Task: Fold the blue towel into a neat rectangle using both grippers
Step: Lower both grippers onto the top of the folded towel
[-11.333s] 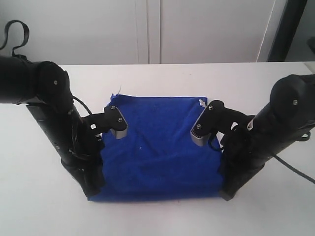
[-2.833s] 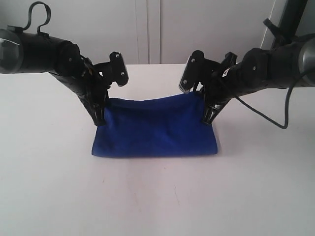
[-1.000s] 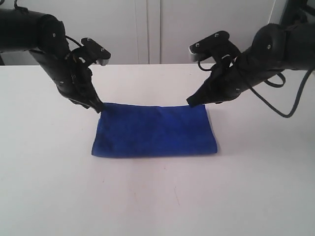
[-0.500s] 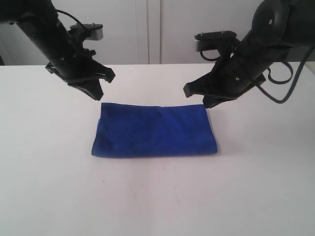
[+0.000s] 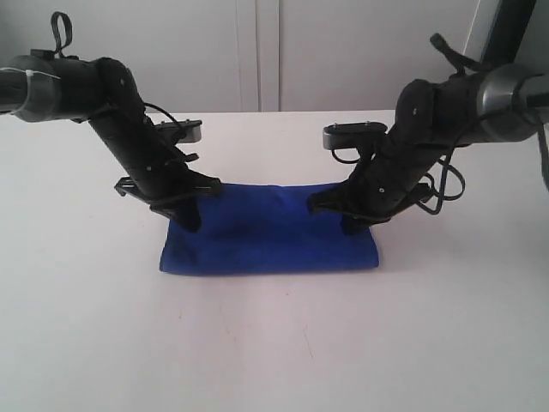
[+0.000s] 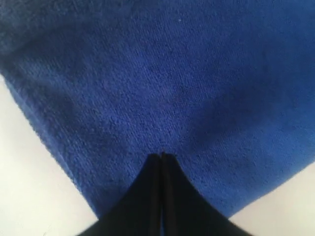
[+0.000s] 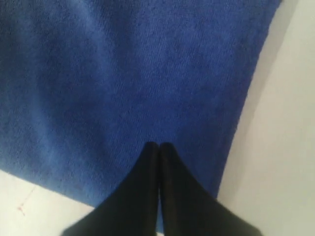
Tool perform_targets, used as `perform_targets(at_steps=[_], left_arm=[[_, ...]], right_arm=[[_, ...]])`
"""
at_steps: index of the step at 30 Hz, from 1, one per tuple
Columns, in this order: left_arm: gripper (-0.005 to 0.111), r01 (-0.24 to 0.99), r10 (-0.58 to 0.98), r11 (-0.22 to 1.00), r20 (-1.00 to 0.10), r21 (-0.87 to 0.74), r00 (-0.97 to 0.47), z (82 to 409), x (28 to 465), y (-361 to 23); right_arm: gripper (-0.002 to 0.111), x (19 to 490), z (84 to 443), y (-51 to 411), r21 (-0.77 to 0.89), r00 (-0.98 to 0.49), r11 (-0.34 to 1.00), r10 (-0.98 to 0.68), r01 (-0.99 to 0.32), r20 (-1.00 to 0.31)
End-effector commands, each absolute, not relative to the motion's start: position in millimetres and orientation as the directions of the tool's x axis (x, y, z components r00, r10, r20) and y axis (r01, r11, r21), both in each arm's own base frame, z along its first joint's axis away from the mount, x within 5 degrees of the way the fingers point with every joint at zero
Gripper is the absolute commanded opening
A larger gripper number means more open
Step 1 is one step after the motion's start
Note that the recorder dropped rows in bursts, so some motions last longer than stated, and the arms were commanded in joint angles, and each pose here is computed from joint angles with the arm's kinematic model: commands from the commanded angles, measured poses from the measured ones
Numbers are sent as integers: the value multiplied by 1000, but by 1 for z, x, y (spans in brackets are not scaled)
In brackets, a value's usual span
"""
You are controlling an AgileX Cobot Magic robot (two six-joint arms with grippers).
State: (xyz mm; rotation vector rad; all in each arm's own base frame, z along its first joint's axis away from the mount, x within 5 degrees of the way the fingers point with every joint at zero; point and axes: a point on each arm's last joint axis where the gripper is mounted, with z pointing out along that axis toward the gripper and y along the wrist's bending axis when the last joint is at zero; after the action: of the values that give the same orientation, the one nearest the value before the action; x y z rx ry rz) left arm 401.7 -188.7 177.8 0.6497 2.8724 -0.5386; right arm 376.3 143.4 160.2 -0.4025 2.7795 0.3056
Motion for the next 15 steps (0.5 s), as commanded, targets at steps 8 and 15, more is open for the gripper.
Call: perform_targets(at_steps=[8,15], left_arm=[[0,409,399,847,-101,-339,-911,138,402,-190],[0,412,420,846,-55,-338,-906,133,398,-189]], right_arm=[[0,381,121,143,145,-932,943,-257,-300,-255],[0,378,118,142,134,-938,944,-269,-302,-219]])
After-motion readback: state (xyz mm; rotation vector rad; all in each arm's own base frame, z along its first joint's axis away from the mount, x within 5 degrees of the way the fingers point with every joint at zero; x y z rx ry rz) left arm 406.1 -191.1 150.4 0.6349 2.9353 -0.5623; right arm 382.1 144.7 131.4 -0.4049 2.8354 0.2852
